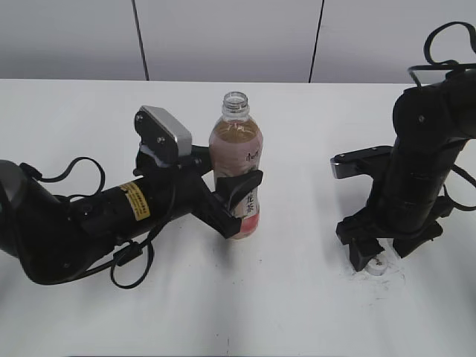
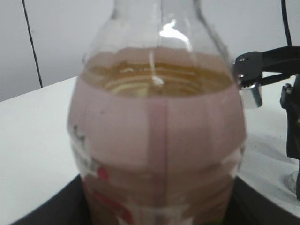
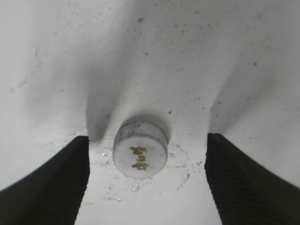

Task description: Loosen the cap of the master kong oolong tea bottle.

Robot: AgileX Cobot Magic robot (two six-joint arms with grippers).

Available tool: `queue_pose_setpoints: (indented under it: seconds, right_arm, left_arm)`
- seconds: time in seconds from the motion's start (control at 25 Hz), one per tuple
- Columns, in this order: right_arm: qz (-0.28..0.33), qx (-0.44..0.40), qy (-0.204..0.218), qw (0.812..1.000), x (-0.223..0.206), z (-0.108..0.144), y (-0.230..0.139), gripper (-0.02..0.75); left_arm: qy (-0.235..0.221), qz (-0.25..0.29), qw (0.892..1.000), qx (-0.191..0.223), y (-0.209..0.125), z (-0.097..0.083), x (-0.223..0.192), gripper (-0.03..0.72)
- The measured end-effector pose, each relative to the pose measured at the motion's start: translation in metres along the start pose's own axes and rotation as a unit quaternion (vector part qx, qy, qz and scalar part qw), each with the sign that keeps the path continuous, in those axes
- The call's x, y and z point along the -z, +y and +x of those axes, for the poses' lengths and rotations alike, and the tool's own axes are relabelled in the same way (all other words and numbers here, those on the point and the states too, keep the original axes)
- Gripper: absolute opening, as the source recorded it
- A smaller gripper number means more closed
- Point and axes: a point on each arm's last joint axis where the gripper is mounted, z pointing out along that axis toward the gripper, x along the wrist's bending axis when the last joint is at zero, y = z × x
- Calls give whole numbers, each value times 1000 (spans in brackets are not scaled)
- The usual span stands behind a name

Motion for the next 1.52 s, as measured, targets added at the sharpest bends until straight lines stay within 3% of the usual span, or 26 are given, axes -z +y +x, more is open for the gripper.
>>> queue_pose_setpoints:
  seconds: [0.4, 0.8, 1.08, 1.32, 1.52]
  right_arm:
    - [-3, -1, 2, 1000, 3, 0, 0, 575]
    - [-53, 2, 1, 999, 39, 1, -3, 575]
    - [-72, 3, 1, 997, 54, 2, -6, 575]
    - [-67, 3, 0, 998, 57, 2, -8, 575]
    - [-66, 4, 0, 998, 57, 2, -8, 576]
  left_arm:
    - [10, -10, 1000, 4, 2, 2, 0, 513]
    - [19, 38, 999, 29, -19, -7, 25, 521]
    - [27, 28, 999, 29, -7, -11, 39, 521]
    - [89, -15, 995, 38, 22, -2, 57, 521]
    - [173, -38, 983, 42, 49, 35, 80, 515]
